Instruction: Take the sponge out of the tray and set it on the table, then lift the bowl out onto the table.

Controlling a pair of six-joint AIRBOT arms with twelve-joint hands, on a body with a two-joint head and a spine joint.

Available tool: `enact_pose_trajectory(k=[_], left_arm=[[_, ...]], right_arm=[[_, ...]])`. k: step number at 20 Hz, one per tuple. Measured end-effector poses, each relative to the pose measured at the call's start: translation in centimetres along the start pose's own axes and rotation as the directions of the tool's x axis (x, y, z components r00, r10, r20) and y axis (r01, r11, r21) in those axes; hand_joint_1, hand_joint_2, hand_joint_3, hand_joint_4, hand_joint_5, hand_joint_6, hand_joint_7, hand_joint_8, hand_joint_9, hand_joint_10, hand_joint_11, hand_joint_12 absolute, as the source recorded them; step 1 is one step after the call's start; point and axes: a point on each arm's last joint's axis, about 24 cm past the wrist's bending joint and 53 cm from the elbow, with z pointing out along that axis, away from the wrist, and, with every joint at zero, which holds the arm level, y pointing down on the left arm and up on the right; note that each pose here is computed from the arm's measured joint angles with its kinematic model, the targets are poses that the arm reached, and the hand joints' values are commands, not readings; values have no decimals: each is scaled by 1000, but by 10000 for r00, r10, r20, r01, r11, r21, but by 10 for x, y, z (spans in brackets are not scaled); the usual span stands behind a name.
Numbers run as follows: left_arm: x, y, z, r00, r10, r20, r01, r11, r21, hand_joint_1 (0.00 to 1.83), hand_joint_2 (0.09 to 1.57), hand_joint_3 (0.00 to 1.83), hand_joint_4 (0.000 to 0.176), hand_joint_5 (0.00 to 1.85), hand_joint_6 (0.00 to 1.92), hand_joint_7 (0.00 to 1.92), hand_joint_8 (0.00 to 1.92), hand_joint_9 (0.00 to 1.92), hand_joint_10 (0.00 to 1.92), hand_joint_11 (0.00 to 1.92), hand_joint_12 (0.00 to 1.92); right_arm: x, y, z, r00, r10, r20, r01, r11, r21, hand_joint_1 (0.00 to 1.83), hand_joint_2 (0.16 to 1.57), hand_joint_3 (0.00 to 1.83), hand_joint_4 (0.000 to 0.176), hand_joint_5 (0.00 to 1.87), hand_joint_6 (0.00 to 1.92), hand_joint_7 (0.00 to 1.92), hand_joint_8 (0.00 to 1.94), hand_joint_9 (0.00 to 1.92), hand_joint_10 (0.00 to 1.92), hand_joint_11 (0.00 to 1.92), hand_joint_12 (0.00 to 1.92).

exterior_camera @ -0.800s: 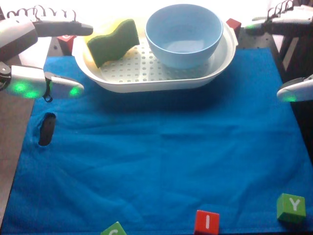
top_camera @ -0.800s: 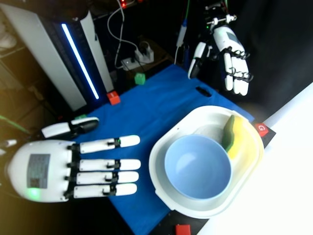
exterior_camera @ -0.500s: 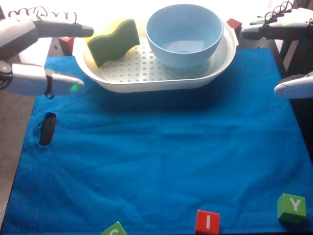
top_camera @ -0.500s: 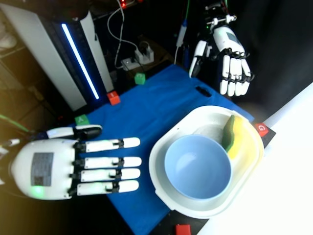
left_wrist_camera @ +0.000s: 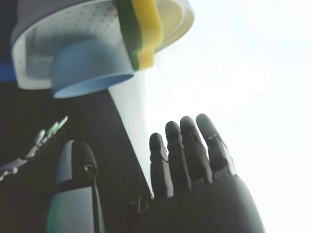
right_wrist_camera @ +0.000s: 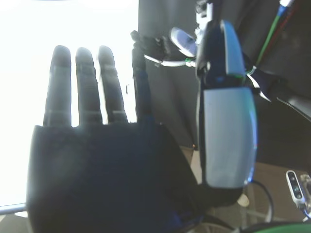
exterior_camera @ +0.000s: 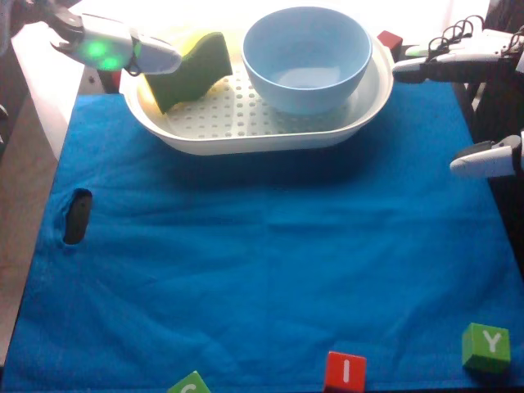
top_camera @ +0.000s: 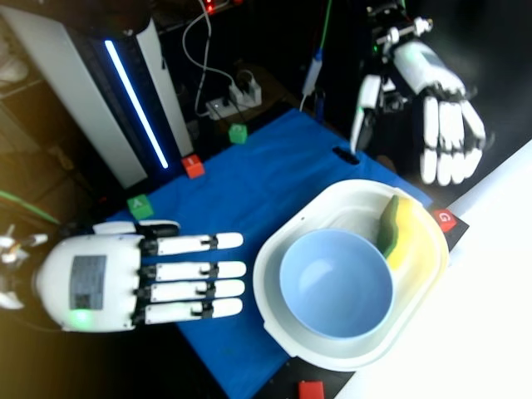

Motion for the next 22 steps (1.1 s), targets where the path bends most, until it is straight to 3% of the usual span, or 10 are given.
enact_pose_trajectory(k=[3,6,8,11,15,16,17,19,21,22], left_arm=[[4,19,16,9997,-201,-99,194,9975,-678,843,997,1,40,585,3,601,2,675,8,339,741],[12,35,27,9988,-441,-208,412,9917,-1218,851,1002,0,21,658,1,726,2,745,6,272,956],[23,40,36,9980,-466,-421,400,9885,-1460,846,993,0,30,680,1,735,0,754,2,180,1012],[33,52,46,9969,-465,-633,337,9810,-1908,844,1000,1,37,667,1,726,0,734,0,113,1116],[49,56,55,9944,-523,-920,311,9754,-2185,1016,1109,4,40,757,9,836,22,814,29,95,1211],[49,56,55,9944,-508,-929,293,9752,-2194,1163,1177,2,0,799,854,858,1074,940,203,232,1374],[49,56,56,9945,-479,-931,265,9752,-2195,1182,1224,7,0,768,1073,777,1442,780,835,342,1520],[49,55,57,9949,-309,-961,97,9769,-2133,1300,1225,1,0,746,1149,745,1425,744,1448,562,1477],[52,53,58,9944,-199,-1035,-22,9779,-2092,1332,1205,0,0,699,1289,801,1285,806,1378,518,1243],[51,52,58,9948,-200,-1002,-10,9788,-2047,1342,1189,0,0,716,1243,833,1236,855,1333,571,1236]], right_arm=[[-1,-2,1,10000,-31,9,31,10000,17,684,1062,2,100,323,4,252,6,177,7,83,171],[5,-2,3,9999,-44,-131,44,10000,-13,682,1056,0,90,323,3,262,7,192,9,110,176],[5,-2,3,9999,-55,-130,55,10000,-21,702,1046,0,105,324,3,262,5,198,9,125,178],[4,-4,3,9999,-96,-117,97,10000,5,740,1058,2,62,321,0,254,0,199,5,114,165],[5,-5,4,9998,-117,-170,117,9999,15,764,1074,6,40,329,2,264,5,206,5,114,158],[5,-5,4,9998,-128,-167,128,9999,13,720,1084,8,23,330,2,277,8,212,7,110,154],[5,-5,4,9998,-126,-164,126,9999,13,717,1090,10,21,329,2,278,7,210,5,104,150],[5,-6,4,9998,-116,-168,116,9999,17,648,1108,13,24,324,1,273,3,199,0,92,144],[5,-5,5,9998,-103,-162,102,9999,-12,624,1122,12,32,318,0,277,3,196,0,86,143],[5,-5,5,9998,-105,-165,104,9999,-15,606,1124,10,54,311,0,272,0,186,0,72,138]])
